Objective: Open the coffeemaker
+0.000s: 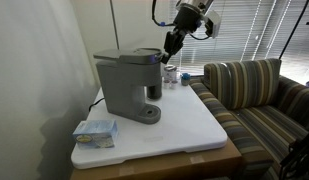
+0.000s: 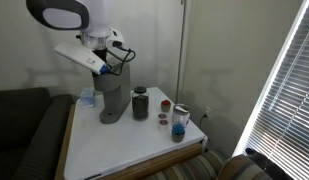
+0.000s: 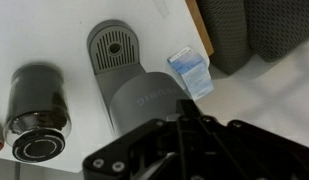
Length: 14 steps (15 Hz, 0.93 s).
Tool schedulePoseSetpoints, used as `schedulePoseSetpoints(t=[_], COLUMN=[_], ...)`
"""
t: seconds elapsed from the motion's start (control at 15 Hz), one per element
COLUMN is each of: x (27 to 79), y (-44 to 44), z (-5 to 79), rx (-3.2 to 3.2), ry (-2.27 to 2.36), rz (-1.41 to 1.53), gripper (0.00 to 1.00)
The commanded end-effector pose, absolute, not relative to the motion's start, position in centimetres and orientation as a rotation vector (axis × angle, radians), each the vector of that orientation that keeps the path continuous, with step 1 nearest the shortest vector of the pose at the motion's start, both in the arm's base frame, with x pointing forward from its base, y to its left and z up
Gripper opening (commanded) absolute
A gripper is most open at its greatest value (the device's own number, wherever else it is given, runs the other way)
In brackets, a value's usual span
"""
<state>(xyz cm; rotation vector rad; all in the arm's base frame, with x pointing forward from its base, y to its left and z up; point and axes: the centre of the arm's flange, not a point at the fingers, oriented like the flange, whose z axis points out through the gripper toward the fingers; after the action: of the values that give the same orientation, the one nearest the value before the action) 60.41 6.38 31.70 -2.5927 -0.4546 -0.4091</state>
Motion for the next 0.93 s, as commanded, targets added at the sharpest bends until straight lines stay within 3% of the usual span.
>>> schedulePoseSetpoints(t=[0.0,0.87], x=[59.8,59.2], y=[6.4,8.6], z=[32.3,36.7], rx=[-2.578,-2.646], ry=[-0.444,-0.555], rz=[-0.495,-0.598], gripper=[0.0,0.0])
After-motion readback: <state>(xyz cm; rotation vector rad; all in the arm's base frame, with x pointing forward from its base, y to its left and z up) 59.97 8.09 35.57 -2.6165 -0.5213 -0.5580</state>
